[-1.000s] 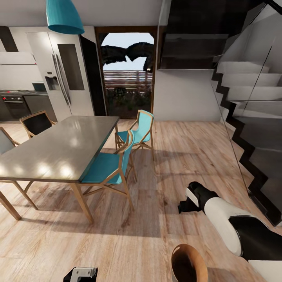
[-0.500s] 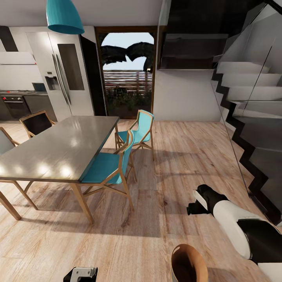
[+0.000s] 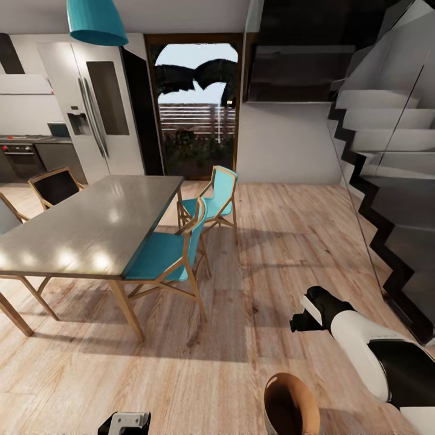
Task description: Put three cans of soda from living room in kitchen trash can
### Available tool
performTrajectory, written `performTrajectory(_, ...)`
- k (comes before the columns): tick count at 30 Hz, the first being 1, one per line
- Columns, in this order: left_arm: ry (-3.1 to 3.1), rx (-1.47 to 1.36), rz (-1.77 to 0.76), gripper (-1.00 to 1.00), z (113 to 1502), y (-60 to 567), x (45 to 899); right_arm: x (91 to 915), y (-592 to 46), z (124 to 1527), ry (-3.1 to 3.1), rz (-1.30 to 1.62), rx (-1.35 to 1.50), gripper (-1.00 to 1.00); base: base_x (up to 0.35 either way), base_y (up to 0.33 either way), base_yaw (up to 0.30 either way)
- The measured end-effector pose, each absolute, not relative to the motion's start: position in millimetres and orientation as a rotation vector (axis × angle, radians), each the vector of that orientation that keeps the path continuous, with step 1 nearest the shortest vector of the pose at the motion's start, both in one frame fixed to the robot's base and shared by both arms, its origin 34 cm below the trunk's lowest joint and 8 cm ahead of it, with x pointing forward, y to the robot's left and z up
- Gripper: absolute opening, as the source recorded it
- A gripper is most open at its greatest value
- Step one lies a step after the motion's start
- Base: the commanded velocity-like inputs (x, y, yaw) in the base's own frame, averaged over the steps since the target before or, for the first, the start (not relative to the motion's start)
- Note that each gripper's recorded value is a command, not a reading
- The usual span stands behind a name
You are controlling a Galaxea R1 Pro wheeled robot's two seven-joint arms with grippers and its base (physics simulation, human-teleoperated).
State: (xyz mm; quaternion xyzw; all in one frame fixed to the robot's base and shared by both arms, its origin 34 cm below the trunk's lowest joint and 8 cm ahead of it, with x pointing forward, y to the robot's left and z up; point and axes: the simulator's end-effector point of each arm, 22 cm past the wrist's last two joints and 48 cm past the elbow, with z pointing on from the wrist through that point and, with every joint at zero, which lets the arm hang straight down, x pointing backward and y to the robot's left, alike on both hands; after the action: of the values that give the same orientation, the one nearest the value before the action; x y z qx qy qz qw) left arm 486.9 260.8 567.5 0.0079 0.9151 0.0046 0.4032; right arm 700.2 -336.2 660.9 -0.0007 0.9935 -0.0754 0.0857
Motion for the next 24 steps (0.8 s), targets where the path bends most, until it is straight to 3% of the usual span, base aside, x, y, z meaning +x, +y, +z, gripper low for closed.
performTrajectory(24, 2.349, 0.023, 0.011, 1.00, 516, 260, 475, 685, -338, 596, 3.005, -0.233, -0.010, 1.00, 0.000, 0.000, 0.000)
